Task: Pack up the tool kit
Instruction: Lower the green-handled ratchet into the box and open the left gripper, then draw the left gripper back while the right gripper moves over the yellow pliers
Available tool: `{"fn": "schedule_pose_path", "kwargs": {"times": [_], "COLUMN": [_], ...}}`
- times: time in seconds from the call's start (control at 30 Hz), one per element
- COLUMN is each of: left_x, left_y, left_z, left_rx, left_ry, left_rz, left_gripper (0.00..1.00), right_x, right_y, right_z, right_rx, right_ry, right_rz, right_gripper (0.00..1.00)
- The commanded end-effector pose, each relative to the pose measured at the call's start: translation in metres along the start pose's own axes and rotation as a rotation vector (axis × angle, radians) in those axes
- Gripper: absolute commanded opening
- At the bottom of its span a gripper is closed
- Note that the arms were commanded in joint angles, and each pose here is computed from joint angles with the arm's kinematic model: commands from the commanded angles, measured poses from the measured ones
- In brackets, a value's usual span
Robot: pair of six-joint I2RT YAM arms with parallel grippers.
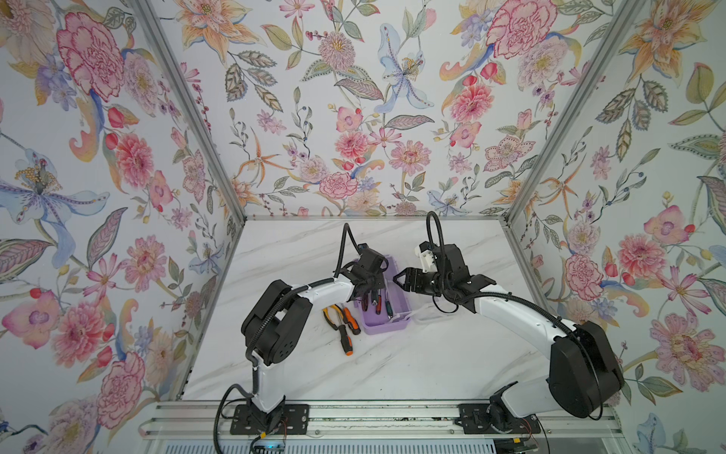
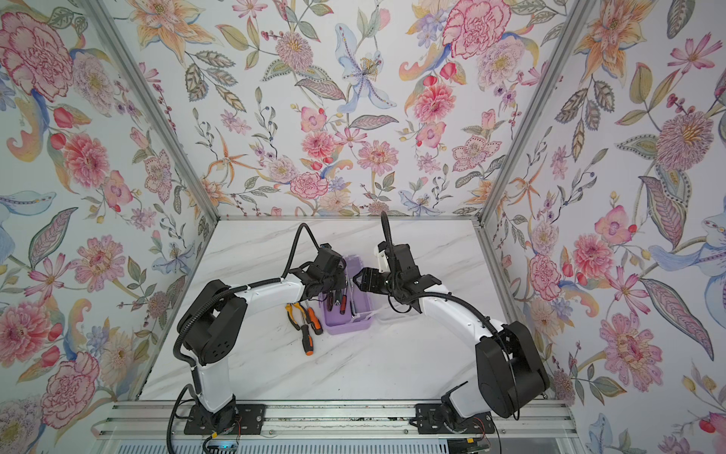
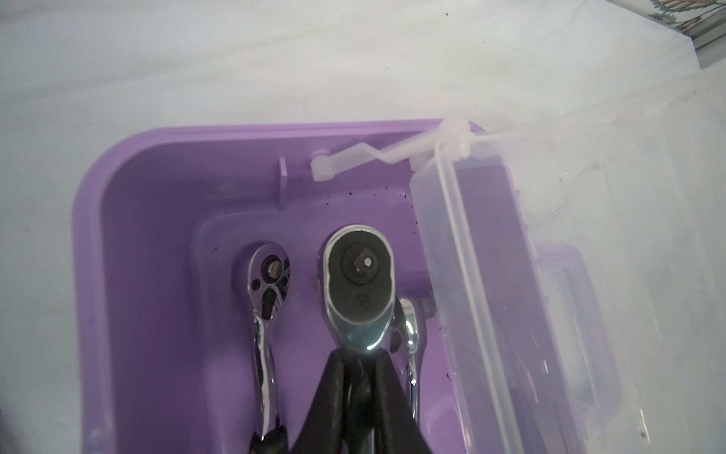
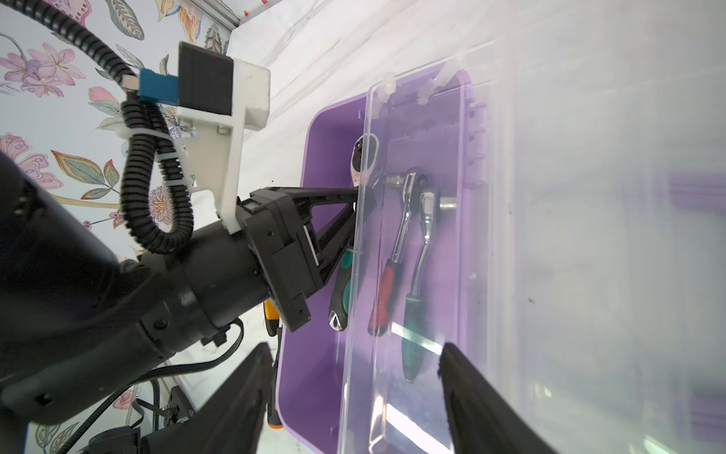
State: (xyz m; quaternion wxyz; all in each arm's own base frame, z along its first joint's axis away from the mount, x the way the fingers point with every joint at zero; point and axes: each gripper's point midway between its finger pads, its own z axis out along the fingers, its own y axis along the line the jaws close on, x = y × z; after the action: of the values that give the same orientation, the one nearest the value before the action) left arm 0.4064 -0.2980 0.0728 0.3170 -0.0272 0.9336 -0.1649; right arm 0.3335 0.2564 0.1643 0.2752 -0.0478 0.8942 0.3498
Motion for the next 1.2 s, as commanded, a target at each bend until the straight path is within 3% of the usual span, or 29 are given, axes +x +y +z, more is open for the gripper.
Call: {"fn": "schedule_pose_path", "kwargs": {"times": [0.0, 0.17, 0.4, 0.6, 0.8, 0.97, 1.17], "left_x": [0.002, 0.005, 0.000, -0.020, -0.044, -0.036, 0.007], "left_y": [-0.004, 0.002, 0.005, -0.007, -0.013, 0.028, 0.092], "left_z": [0.005, 0.005, 0.001, -0.020, -0.079, -0.137, -0.165], "left_rx": [-0.007, -0.032, -0.056, -0.012, 0.101, 0.090, -0.051], "left_ry": [0.012, 0.018, 0.009, -0.045, -0.202, -0.327, -0.306], "left_rz": [-0.010, -0.015, 0.003, 0.019, -0.004, -0.083, -0.172], "left_gripper": [0.00, 0.01, 0.38, 0.35, 0.34, 0.34, 0.35], "right_x": [0.002, 0.001, -0.003, -0.014, -0.031, -0.033, -0.012], "right_y": [-0.003, -0.005, -0.003, 0.005, 0.027, 0.059, 0.112], "right_z": [-0.005, -0.008, -0.009, -0.016, -0.024, -0.023, -0.007], "right_rx": [0.011, 0.014, 0.010, -0.005, -0.013, 0.020, 0.002], "right_ry": [-0.006, -0.012, -0.020, -0.048, -0.084, -0.089, -0.029], "right_rz": [-0.013, -0.012, -0.013, -0.031, -0.088, -0.206, -0.391], "right_gripper": [0.69, 0.69, 0.72, 0.72, 0.69, 0.68, 0.68]}}
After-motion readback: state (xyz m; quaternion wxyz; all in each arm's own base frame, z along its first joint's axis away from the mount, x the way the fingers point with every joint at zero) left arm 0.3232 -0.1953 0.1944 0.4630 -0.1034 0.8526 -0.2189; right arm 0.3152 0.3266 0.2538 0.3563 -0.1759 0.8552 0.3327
